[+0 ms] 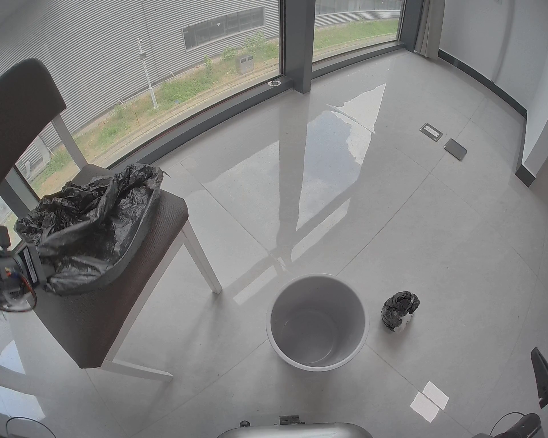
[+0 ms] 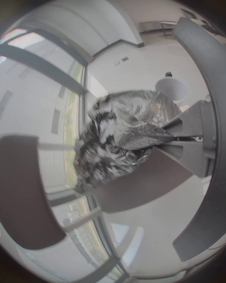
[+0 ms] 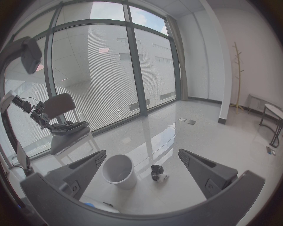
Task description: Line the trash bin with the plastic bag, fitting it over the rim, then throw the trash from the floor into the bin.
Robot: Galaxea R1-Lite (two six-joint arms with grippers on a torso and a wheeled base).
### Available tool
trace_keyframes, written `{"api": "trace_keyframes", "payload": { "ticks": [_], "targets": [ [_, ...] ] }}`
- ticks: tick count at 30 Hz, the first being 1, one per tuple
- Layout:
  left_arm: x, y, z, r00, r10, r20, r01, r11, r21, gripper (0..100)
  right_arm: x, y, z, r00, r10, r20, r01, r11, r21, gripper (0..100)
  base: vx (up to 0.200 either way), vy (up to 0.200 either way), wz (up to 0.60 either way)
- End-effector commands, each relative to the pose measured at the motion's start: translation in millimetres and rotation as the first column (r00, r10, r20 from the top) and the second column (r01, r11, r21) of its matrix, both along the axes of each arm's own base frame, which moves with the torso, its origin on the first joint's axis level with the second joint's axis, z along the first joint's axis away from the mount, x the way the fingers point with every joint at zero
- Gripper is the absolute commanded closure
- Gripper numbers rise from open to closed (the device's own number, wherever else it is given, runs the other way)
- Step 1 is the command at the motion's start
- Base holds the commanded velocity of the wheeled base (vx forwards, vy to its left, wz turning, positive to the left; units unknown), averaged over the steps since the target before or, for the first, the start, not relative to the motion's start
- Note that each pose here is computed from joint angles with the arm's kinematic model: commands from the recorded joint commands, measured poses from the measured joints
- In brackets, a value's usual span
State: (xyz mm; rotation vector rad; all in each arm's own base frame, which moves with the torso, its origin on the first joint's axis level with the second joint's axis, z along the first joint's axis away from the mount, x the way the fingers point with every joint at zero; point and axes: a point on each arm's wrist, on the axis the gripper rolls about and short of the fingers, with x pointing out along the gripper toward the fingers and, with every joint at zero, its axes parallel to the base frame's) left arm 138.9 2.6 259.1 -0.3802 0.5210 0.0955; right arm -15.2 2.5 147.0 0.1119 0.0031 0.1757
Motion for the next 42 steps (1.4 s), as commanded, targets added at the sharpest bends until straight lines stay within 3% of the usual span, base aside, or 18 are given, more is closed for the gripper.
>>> {"api": "trace_keyframes", "payload": {
  "ticks": [1,3,4,5,7,8,10,11,13,17,19,25,26,27,32,37,42],
  "targets": [
    [-31,-39,72,0.928,-0.319,0.191,0.319,0.947,0.03,100,68,9,36,0.944,0.148,-0.296,-0.143,0.989,0.039,0,0.0,0.0,0.0],
    [-28,-45,74,0.917,-0.347,0.198,0.347,0.937,0.038,100,85,12,34,0.918,0.146,-0.369,-0.144,0.989,0.036,0,0.0,0.0,0.0],
    [-28,-45,74,0.917,-0.347,0.198,0.347,0.937,0.038,100,85,12,34,0.918,0.146,-0.369,-0.144,0.989,0.036,0,0.0,0.0,0.0],
    [-26,-54,78,0.892,-0.391,0.227,0.393,0.919,0.04,100,105,15,31,0.889,0.134,-0.439,-0.136,0.99,0.028,0,0.0,0.0,0.0],
    [-26,-58,79,0.877,-0.417,0.239,0.421,0.906,0.04,100,112,16,30,0.879,0.131,-0.459,-0.137,0.99,0.02,0,0.0,0.0,0.0],
    [-25,-70,80,0.839,-0.48,0.258,0.487,0.873,0.04,100,124,18,30,0.86,0.132,-0.493,-0.15,0.989,0.004,0,0.0,0.0,0.0],
    [-23,-80,83,0.804,-0.524,0.282,0.537,0.843,0.036,100,135,21,29,0.846,0.142,-0.514,-0.171,0.985,-0.009,0,0.0,0.0,0.0],
    [-22,-82,83,0.8,-0.528,0.285,0.542,0.84,0.035,100,136,22,29,0.844,0.143,-0.517,-0.173,0.985,-0.009,0,0.0,0.0,0.0],
    [-18,-95,90,0.749,-0.574,0.331,0.6,0.799,0.028,100,149,28,30,0.833,0.168,-0.527,-0.202,0.979,-0.007,0,0.0,0.0,0.0],
    [-13,-106,95,0.72,-0.598,0.352,0.633,0.774,0.019,100,166,34,29,0.821,0.179,-0.543,-0.215,0.977,-0.004,0,0.0,0.0,0.0],
    [-10,-115,101,0.687,-0.628,0.365,0.672,0.74,0.008,100,184,38,27,0.811,0.178,-0.557,-0.211,0.977,0.005,0,0.0,0.0,0.0],
    [-15,-133,121,0.63,-0.646,0.431,0.734,0.677,-0.059,100,220,55,19,0.787,0.208,-0.581,-0.218,0.974,0.052,0,0.0,0.0,0.0],
    [-15,-133,121,0.63,-0.646,0.431,0.734,0.677,-0.059,100,220,55,19,0.787,0.208,-0.581,-0.218,0.974,0.052,0,0.0,0.0,0.0],
    [-18,-137,127,0.612,-0.646,0.457,0.752,0.653,-0.084,100,234,67,17,0.775,0.233,-0.588,-0.228,0.97,0.085,0,0.0,0.0,0.0],
    [-24,-145,132,0.571,-0.658,0.49,0.786,0.61,-0.097,100,269,93,24,0.777,0.28,-0.563,-0.239,0.96,0.148,0,0.0,0.0,0.0],
    [-26,-149,131,0.562,-0.661,0.497,0.799,0.588,-0.122,100,304,111,39,0.802,0.306,-0.513,-0.244,0.952,0.186,0,0.0,0.0,0.0],
    [-27,-149,131,0.558,-0.66,0.503,0.802,0.585,-0.123,100,330,123,50,0.82,0.323,-0.473,-0.247,0.944,0.217,0,0.0,0.0,0.0]
  ]
}}
